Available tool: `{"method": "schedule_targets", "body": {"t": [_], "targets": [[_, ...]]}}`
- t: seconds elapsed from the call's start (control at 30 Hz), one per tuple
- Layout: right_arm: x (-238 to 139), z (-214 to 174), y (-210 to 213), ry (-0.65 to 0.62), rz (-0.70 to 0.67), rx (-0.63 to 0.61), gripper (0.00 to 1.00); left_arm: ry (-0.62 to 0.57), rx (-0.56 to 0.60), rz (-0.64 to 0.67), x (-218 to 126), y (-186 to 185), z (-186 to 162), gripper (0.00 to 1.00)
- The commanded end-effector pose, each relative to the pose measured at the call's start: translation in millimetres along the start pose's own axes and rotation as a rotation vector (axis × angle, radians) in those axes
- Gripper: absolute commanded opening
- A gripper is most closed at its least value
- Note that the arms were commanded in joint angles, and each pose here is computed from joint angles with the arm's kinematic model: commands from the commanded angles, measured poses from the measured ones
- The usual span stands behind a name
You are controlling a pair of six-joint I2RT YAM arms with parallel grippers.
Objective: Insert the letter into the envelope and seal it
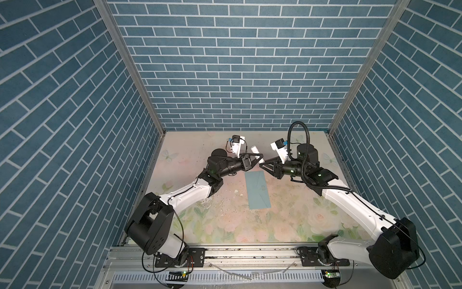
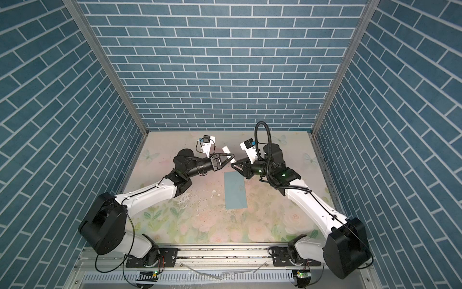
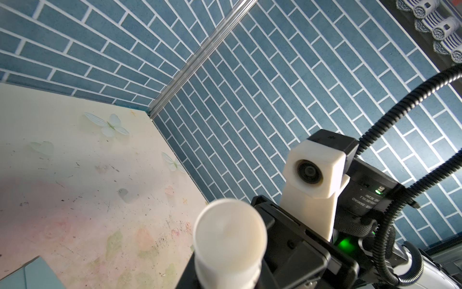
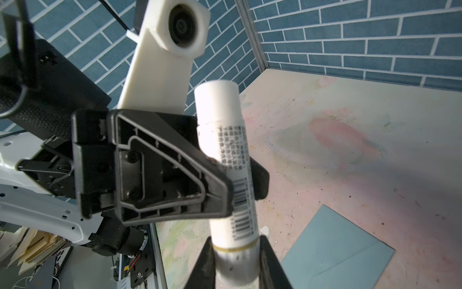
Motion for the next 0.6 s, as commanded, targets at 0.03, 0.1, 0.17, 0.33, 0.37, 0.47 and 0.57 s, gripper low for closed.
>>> {"method": "schedule_targets", "body": {"t": [0.03, 0.1, 0.17, 0.33, 0.37, 0.47, 0.57], "targets": [[2, -2, 1, -0.009, 0.033, 0.032, 0.11, -0.018, 0.035, -0.027, -2, -9, 6, 0.00], [1, 0, 0, -0.028, 0.019, 0.037, 0.07, -0.016, 0.033, -0.023, -2, -8, 5, 0.00], [0, 3, -4, -0.050, -0.016, 0.045, 0.01, -0.016, 0.034, -0.018, -2, -7, 4, 0.00], [-8, 16, -23, -0.148, -0.214, 0.071, 0.00, -0.002, 0.039, 0.023, -2, -1, 1, 0.00], [-10, 18, -28, -0.178, -0.290, 0.068, 0.00, 0.002, 0.040, 0.032, -2, 1, 0, 0.00], [-18, 23, -37, -0.248, -0.624, -0.057, 0.00, 0.004, 0.037, 0.047, -1, 4, -1, 0.00], [-19, 28, -36, -0.258, -0.965, -0.246, 0.00, 0.004, 0.036, 0.052, 0, 6, -2, 0.00]]}}
Point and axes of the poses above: each gripper's point midway between its finger pads, its own x axis out along the fingers, its own y axis along the line the jaws close on, z = x × y, the point moved 4 cm from there along -x, back along the fingers, and after that the axes turned 7 degrees about x, right-handed, at the moved point
